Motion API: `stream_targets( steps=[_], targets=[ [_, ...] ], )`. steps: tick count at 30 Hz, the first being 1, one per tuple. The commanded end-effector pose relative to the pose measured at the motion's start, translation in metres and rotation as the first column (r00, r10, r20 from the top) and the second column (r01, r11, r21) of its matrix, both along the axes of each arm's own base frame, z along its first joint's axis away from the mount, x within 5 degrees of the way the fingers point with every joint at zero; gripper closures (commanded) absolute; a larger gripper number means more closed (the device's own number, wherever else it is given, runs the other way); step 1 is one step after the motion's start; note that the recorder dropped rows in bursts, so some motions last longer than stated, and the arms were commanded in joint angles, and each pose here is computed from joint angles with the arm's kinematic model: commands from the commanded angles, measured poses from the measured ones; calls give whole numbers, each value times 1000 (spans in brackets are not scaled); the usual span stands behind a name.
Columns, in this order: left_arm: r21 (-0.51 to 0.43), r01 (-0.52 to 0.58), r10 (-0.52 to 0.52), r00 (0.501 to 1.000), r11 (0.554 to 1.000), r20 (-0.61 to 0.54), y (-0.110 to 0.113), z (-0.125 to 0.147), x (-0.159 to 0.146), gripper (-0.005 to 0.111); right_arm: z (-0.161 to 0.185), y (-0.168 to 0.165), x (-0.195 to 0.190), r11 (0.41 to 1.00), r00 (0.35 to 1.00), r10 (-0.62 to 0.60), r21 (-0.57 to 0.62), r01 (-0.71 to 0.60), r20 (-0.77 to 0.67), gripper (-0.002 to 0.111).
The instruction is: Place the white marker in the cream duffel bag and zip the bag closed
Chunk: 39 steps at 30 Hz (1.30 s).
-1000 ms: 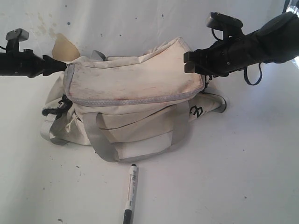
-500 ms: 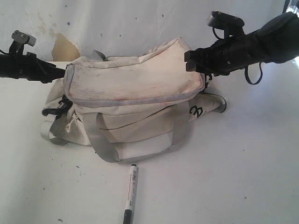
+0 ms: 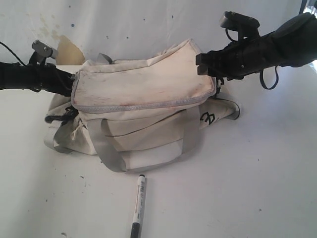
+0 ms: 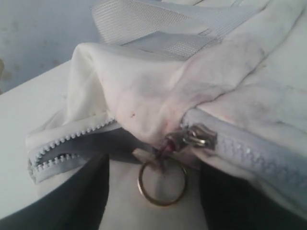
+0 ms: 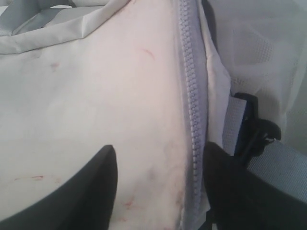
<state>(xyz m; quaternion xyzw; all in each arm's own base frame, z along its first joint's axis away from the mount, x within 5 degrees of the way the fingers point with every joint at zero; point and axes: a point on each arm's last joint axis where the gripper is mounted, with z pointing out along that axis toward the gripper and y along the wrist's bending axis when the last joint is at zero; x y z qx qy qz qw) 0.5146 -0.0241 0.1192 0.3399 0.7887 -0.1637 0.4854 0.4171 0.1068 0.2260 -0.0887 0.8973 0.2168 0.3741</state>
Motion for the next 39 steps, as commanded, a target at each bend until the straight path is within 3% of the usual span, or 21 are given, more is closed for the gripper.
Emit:
stream_targets(
  steps=[1,12,15,21,26,29,33,34,39],
  targets=[
    [64,-4,1,999,998,48,-1,2,3,48,1,-5,2,1000,1000,-16,0,16,5,58],
    [218,71,-89,993,973,73,2,4,-1,48,0,-4,1,1000,1000,-9,2,9,-1,58],
    [224,72,-92,993,972,80,2,3,0,48,1,-5,2,1000,1000,-15,0,15,4,58],
    [43,69,-73,993,997,93,-6,12,0,48,1,-5,2,1000,1000,-15,0,15,4,58],
    [35,71,-74,991,997,109,-7,16,3,48,0,-4,1,1000,1000,-9,2,9,-1,58],
    [77,93,-101,990,993,104,-6,13,2,61,0,-4,1,1000,1000,-11,2,11,0,58],
    [127,131,-139,989,983,58,-5,11,-2,102,0,-4,1,1000,1000,-11,2,11,0,58],
    [152,147,-156,986,977,52,-5,12,-3,106,0,-4,1,1000,1000,-9,2,9,-1,59],
    [244,183,-188,982,952,-2,-1,23,-9,106,0,-4,1,1000,1000,-11,2,11,0,61]
  ],
)
